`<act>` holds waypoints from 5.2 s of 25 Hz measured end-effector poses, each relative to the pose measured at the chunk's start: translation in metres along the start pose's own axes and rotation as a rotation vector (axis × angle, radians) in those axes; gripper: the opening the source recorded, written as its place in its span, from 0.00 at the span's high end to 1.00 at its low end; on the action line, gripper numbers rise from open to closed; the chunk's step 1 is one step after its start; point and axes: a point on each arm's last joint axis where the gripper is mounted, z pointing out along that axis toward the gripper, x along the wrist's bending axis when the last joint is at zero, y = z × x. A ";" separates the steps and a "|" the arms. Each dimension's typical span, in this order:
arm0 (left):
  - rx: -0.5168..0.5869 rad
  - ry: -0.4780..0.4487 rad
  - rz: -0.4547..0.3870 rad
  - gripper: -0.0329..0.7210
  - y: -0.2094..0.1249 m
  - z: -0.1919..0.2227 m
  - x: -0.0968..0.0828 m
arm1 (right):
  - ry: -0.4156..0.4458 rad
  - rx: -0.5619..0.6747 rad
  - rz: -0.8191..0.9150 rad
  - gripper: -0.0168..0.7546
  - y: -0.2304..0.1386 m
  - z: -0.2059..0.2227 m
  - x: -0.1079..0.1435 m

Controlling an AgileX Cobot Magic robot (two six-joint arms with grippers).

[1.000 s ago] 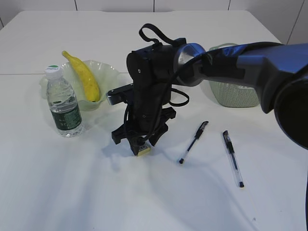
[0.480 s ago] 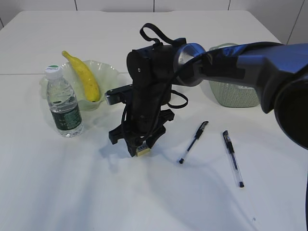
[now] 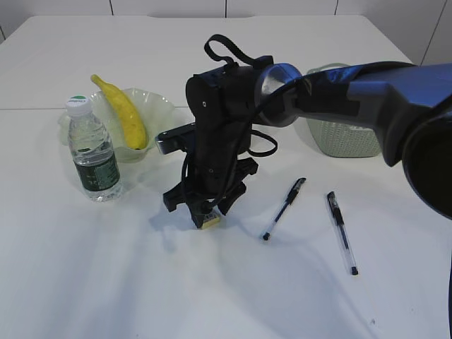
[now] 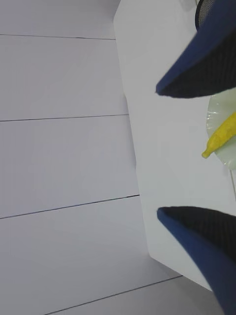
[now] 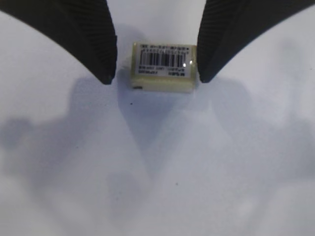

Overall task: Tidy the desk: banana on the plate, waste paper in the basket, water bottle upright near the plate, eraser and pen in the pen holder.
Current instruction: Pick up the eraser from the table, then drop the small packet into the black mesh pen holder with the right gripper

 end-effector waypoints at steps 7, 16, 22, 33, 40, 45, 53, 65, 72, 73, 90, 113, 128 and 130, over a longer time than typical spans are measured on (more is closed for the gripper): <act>0.000 0.000 0.000 0.31 0.000 0.000 0.000 | -0.026 0.000 -0.014 0.47 0.000 0.001 -0.002; 0.000 0.000 0.000 0.31 0.000 0.000 0.000 | -0.037 -0.001 -0.019 0.47 0.000 0.001 -0.003; 0.000 0.000 0.000 0.32 0.000 0.000 0.000 | -0.036 -0.014 -0.020 0.47 0.001 0.001 -0.003; 0.000 0.000 0.000 0.32 0.000 0.000 0.000 | -0.034 -0.038 -0.020 0.47 0.003 0.001 -0.003; 0.000 0.000 0.000 0.32 0.000 0.000 0.000 | -0.032 -0.063 -0.021 0.47 0.006 0.002 -0.003; 0.000 0.000 0.000 0.32 0.000 0.000 0.000 | -0.033 -0.055 -0.021 0.47 0.006 0.008 -0.003; 0.000 0.000 0.000 0.33 0.000 0.000 0.000 | -0.038 -0.032 -0.022 0.47 0.004 0.008 -0.004; 0.000 0.000 0.000 0.33 0.000 0.000 0.000 | -0.066 -0.009 -0.036 0.48 0.002 0.007 -0.006; 0.000 0.000 0.000 0.33 0.000 0.000 0.000 | -0.069 0.002 -0.037 0.60 0.001 0.007 -0.006; 0.000 0.000 0.000 0.33 0.000 0.000 0.000 | -0.069 0.004 -0.037 0.60 0.001 0.007 -0.006; 0.000 0.000 0.000 0.33 0.000 0.000 0.000 | -0.068 0.021 -0.029 0.61 0.009 -0.021 -0.005; 0.000 0.000 0.000 0.33 0.000 0.000 0.000 | -0.102 -0.362 -0.034 0.61 0.052 -0.129 -0.004; 0.000 0.000 0.000 0.33 0.000 0.000 0.000 | -0.173 -0.451 0.127 0.61 0.057 -0.151 -0.085; 0.000 0.000 0.000 0.33 0.000 0.000 0.000 | -0.179 -0.458 0.149 0.61 0.056 -0.152 -0.097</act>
